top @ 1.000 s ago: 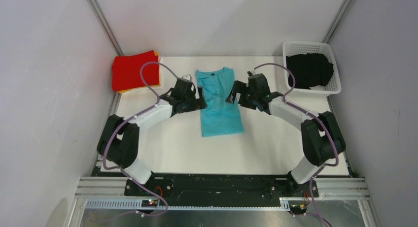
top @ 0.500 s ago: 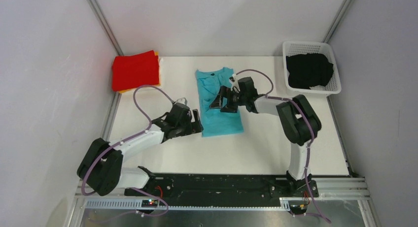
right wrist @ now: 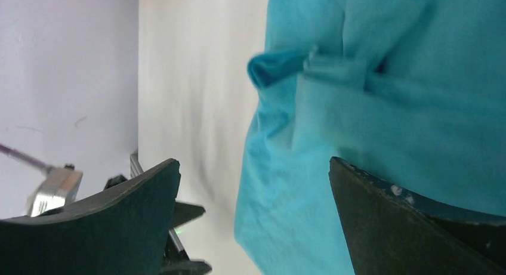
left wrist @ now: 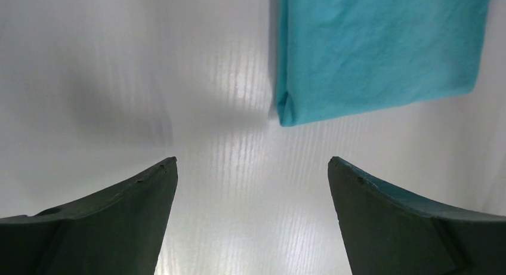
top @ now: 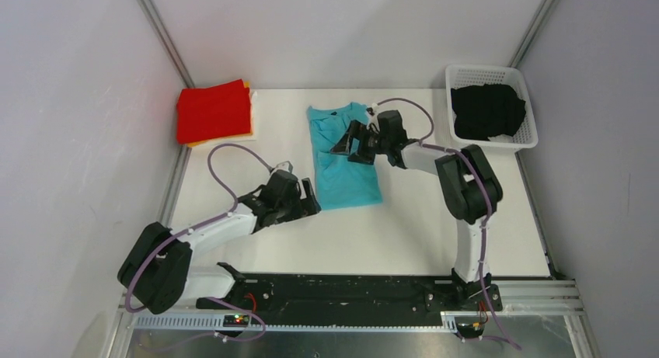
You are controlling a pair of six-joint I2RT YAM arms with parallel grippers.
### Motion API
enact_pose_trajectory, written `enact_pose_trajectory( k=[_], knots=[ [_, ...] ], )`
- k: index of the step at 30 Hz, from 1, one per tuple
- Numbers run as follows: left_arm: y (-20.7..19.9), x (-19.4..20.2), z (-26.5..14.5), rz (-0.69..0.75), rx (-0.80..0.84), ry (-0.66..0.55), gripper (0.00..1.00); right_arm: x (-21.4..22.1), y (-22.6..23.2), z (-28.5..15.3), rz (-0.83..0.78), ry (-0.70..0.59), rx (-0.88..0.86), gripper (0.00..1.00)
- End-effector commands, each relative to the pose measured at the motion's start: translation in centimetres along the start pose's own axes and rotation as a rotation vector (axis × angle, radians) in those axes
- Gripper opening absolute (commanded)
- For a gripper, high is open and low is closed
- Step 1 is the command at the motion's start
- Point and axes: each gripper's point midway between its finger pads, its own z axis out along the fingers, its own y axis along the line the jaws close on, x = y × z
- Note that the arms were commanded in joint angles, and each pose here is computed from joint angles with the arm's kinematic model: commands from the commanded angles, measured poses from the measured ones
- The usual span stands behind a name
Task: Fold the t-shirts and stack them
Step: Fold the folded rectangular tshirt in 1/3 of the way, then grab one side of the 2/3 rectangular tshirt with both arms
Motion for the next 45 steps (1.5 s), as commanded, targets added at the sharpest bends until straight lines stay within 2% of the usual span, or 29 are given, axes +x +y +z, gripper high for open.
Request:
enact_pose_trajectory(
  k=[1, 2, 3, 4, 5, 6, 8, 10, 12, 16, 18, 21, 29, 31, 32, 34, 39, 45],
  knots=[
    [-2.3, -1.5, 0.6, -0.04, 0.081, -0.058, 1.0, -2.0, 2.4, -5.4, -0.082, -0.172, 0.07, 1.0],
    [-2.8, -1.6, 0.9, -0.046, 0.103, -0.063, 1.0, -2.8, 4.0, -7.5, -0.114, -0.236, 0.068, 1.0],
    [-3.1, -1.7, 1.1, -0.056, 0.11, -0.062, 1.0, -1.7, 1.5, -8.4, -0.094, -0.263, 0.155, 0.99],
    [-3.4, -1.7, 1.4, -0.058, 0.117, -0.055, 1.0, -2.0, 2.3, -10.4, -0.112, -0.308, 0.17, 1.0],
    [-3.6, -1.7, 1.6, -0.064, 0.12, -0.051, 0.98, -0.7, -0.1, -11.3, -0.093, -0.318, 0.253, 1.0],
    [-3.9, -1.7, 2.0, -0.064, 0.124, -0.042, 0.96, -0.7, -0.4, -13.0, -0.089, -0.349, 0.295, 0.99],
    [-4.1, -1.4, 2.7, -0.074, 0.121, -0.021, 0.86, 1.2, -2.1, -14.8, -0.053, -0.332, 0.341, 0.99],
    [-3.9, -1.0, 3.3, -0.085, 0.109, 0.0, 0.66, 4.3, -4.4, -15.9, -0.009, -0.299, 0.372, 0.99],
    [-3.6, -0.4, 3.8, -0.093, 0.094, 0.02, 0.53, 5.0, -4.8, -16.8, 0.01, -0.325, 0.375, 0.98],
    [-3.4, 1.0, 4.1, -0.104, 0.099, 0.055, 0.35, 5.1, -4.7, -17.6, 0.011, -0.352, 0.379, 0.96],
    [-3.6, 1.5, 4.0, -0.098, 0.11, 0.065, 0.31, 5.1, -4.9, -17.8, 0.018, -0.358, 0.395, 0.95],
    [-3.4, 1.7, 4.2, -0.097, 0.096, 0.062, 0.31, 5.5, -5.4, -17.5, 0.022, -0.339, 0.408, 0.94],
    [-3.0, 0.4, 5.4, -0.084, 0.031, 0.021, 0.27, 7.8, -6.0, -16.2, -0.01, -0.248, 0.426, 0.89],
    [-2.9, 0.2, 5.7, -0.077, 0.021, 0.018, 0.18, 8.3, -6.3, -16.0, -0.018, -0.231, 0.44, 0.87],
    [-2.8, 0.3, 5.9, -0.075, 0.015, 0.019, 0.06, 8.4, -6.5, -15.9, -0.017, -0.225, 0.447, 0.87],
    [-2.7, 0.1, 6.1, -0.067, 0.007, 0.012, 0.01, 9.1, -6.8, -15.6, -0.026, -0.202, 0.46, 0.84],
    [-1.9, 0.1, 5.9, -0.053, -0.015, -0.003, 0.0, 10.8, -8.6, -14.4, -0.034, -0.164, 0.542, 0.69],
    [-2.0, 0.8, 5.7, -0.057, 0.001, 0.009, 0.0, 11.3, -9.2, -12.6, -0.009, -0.142, 0.524, 0.53]
  ],
)
